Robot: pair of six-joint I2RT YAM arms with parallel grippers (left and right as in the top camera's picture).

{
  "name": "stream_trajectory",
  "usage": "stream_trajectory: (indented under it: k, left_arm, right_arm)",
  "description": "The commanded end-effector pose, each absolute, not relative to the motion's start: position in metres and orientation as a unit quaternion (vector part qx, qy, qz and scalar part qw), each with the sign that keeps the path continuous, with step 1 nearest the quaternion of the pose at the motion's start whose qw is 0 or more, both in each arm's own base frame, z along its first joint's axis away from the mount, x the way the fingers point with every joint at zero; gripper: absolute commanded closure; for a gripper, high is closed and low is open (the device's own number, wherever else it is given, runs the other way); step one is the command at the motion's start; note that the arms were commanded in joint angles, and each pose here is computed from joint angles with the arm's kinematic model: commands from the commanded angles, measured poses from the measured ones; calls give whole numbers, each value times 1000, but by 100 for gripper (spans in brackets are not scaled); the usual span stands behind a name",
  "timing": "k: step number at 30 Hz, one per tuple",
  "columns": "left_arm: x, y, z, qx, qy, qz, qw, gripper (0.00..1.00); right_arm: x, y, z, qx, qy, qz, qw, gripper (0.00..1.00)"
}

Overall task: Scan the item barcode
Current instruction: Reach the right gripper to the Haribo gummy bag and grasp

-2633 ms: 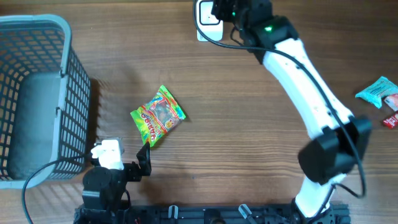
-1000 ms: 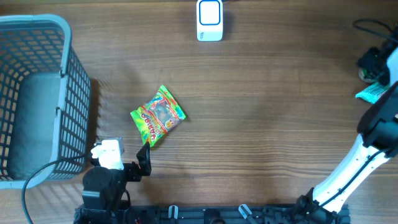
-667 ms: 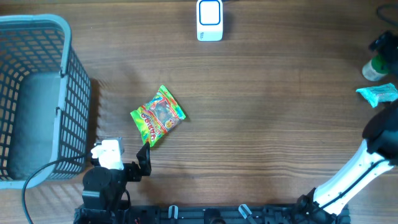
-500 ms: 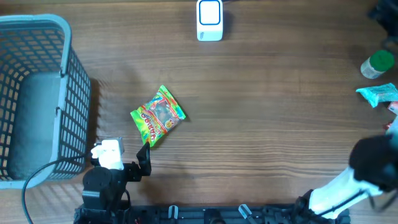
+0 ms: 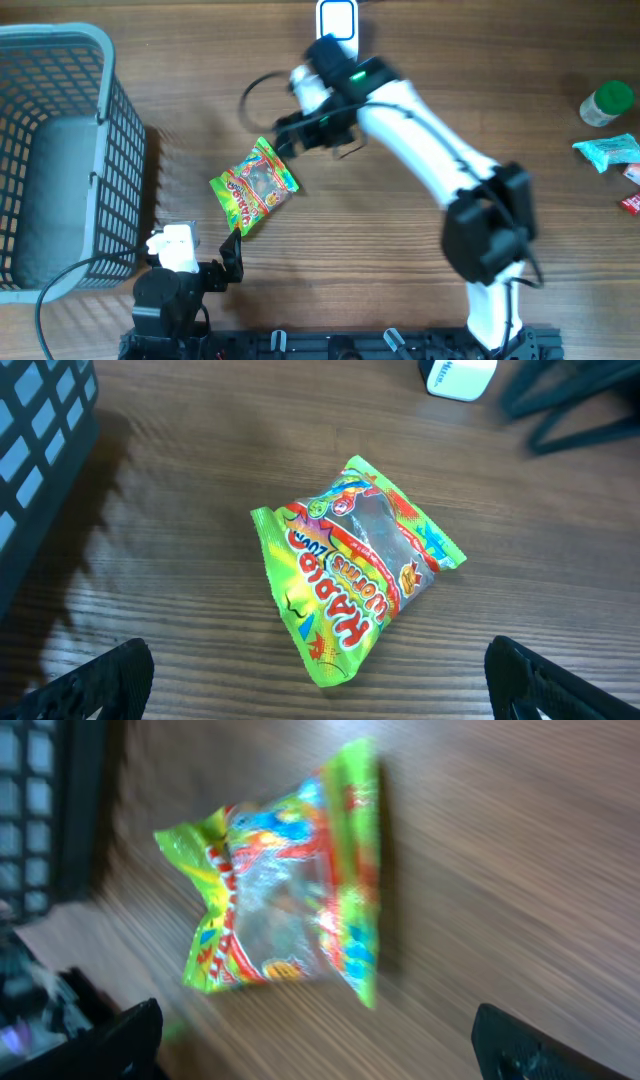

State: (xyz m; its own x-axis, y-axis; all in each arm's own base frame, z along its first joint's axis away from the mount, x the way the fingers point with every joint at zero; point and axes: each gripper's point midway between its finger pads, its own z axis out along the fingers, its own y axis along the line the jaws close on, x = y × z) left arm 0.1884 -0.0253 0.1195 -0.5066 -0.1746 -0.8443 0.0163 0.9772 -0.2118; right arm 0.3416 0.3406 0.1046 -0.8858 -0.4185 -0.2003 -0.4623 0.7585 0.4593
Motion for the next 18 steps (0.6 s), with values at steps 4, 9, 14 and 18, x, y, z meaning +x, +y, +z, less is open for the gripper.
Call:
stream_trajectory:
  k: [4, 9, 14, 18]
  left_arm:
    - [188, -28, 119, -44, 861, -103, 496, 0]
    - [188, -28, 119, -44, 861, -103, 496, 0]
    - [188, -28, 119, -44, 861, -103, 496, 0]
    - [188, -28, 119, -44, 861, -103, 496, 0]
  right_arm:
    - [330, 365, 18, -265, 945, 191, 15, 0]
    - [318, 365, -14, -259, 945, 199, -30, 7]
    - [316, 367, -9, -249, 939, 232, -50, 96]
    - [338, 334, 4, -203, 951, 224, -63, 96]
